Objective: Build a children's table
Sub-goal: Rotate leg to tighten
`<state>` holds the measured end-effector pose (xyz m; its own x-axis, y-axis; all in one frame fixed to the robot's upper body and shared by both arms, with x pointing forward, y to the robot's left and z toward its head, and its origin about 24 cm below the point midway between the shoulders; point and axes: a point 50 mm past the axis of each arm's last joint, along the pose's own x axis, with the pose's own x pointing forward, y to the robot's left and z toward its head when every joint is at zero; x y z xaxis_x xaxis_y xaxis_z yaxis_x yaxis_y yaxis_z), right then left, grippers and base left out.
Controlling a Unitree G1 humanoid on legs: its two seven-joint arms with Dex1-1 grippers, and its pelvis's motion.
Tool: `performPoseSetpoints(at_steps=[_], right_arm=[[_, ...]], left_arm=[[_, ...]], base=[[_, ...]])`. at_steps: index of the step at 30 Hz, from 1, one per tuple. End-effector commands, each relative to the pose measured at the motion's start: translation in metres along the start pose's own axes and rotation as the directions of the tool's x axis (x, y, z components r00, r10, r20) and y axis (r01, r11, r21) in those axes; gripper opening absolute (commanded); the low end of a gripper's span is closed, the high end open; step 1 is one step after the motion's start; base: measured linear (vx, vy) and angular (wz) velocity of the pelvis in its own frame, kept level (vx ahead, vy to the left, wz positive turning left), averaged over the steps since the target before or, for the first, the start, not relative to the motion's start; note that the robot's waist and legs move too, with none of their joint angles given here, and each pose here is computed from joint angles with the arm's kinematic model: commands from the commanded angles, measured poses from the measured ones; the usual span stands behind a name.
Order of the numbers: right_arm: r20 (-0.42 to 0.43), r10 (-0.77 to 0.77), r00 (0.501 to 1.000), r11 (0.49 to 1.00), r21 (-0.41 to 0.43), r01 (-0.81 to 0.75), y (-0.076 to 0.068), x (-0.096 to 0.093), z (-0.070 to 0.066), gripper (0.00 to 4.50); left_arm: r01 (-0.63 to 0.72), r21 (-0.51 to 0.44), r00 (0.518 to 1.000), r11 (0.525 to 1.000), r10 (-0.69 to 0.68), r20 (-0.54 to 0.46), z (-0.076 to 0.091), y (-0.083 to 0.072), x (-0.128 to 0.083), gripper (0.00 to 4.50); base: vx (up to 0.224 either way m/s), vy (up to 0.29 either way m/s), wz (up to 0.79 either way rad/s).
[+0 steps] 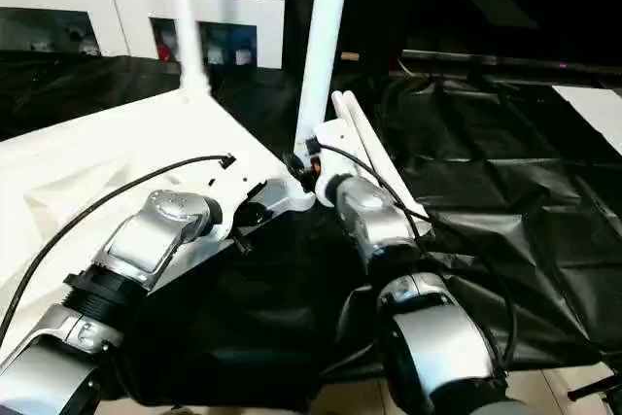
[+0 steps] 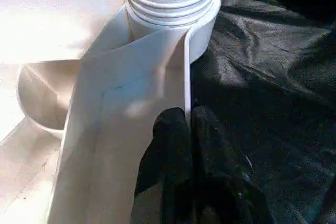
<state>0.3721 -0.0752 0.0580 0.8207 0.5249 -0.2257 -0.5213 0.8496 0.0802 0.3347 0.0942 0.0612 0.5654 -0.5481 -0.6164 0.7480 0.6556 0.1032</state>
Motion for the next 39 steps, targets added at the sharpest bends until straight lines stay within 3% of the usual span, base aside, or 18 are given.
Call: performPoseSetpoints(at_steps=[1, 13, 14, 16, 18, 27, 30, 34, 39], right_arm=[[-0.264, 0.061, 0.963, 0.996, 0.080, -0.041, 0.020, -0.007, -0.061, 1.86], [-0.246, 0.061, 0.967, 0.995, 0.087, -0.041, 0.022, -0.003, -0.056, 1.86], [-0.233, 0.074, 0.970, 0.993, 0.104, -0.051, 0.022, -0.003, -0.054, 2.21], [-0.224, 0.073, 0.972, 0.993, 0.107, -0.050, 0.022, -0.002, -0.053, 2.21], [-0.197, 0.086, 0.977, 0.991, 0.113, -0.065, 0.021, -0.001, -0.047, 2.61], [-0.117, 0.140, 0.983, 0.987, 0.100, -0.129, 0.013, -0.001, -0.028, 3.37], [-0.099, 0.182, 0.978, 0.981, 0.078, -0.175, 0.011, -0.003, -0.023, 3.69], [-0.095, 0.300, 0.949, 0.953, -0.018, -0.303, 0.004, -0.011, -0.015, 3.69], [-0.100, 0.404, 0.909, 0.910, -0.057, -0.411, -0.003, -0.022, -0.011, 3.69]], left_arm=[[-0.051, 0.062, 0.992, 0.997, 0.044, 0.119, 0.037, 0.005, -0.009, 0.00], [-0.065, 0.045, 0.991, 0.997, 0.059, 0.117, 0.038, 0.006, -0.011, 0.00], [-0.057, 0.052, 0.991, 0.997, 0.051, 0.125, 0.038, 0.006, -0.011, 0.00], [-0.052, 0.059, 0.990, 0.997, 0.043, 0.135, 0.039, 0.006, -0.012, 0.00], [-0.044, 0.093, 0.986, 0.995, 0.028, 0.165, 0.040, 0.007, -0.013, 0.00], [0.018, 0.140, 0.981, 0.990, -0.045, 0.190, 0.036, 0.004, -0.017, 0.00], [0.046, 0.160, 0.976, 0.986, -0.078, 0.201, 0.036, 0.003, -0.020, 0.00], [0.110, 0.195, 0.968, 0.975, -0.150, 0.201, 0.030, 0.003, -0.025, 0.00], [0.184, 0.236, 0.952, 0.954, -0.233, 0.200, 0.024, 0.001, -0.030, 0.00]], base=[[0.000, 0.000, 0.00], [0.000, 0.000, 0.00], [0.000, 0.000, 0.00], [0.000, 0.000, 0.00], [0.000, 0.000, 0.00], [0.000, 0.000, 0.00], [0.000, 0.000, 0.00], [0.000, 0.000, 0.00], [0.000, 0.000, 0.00]])
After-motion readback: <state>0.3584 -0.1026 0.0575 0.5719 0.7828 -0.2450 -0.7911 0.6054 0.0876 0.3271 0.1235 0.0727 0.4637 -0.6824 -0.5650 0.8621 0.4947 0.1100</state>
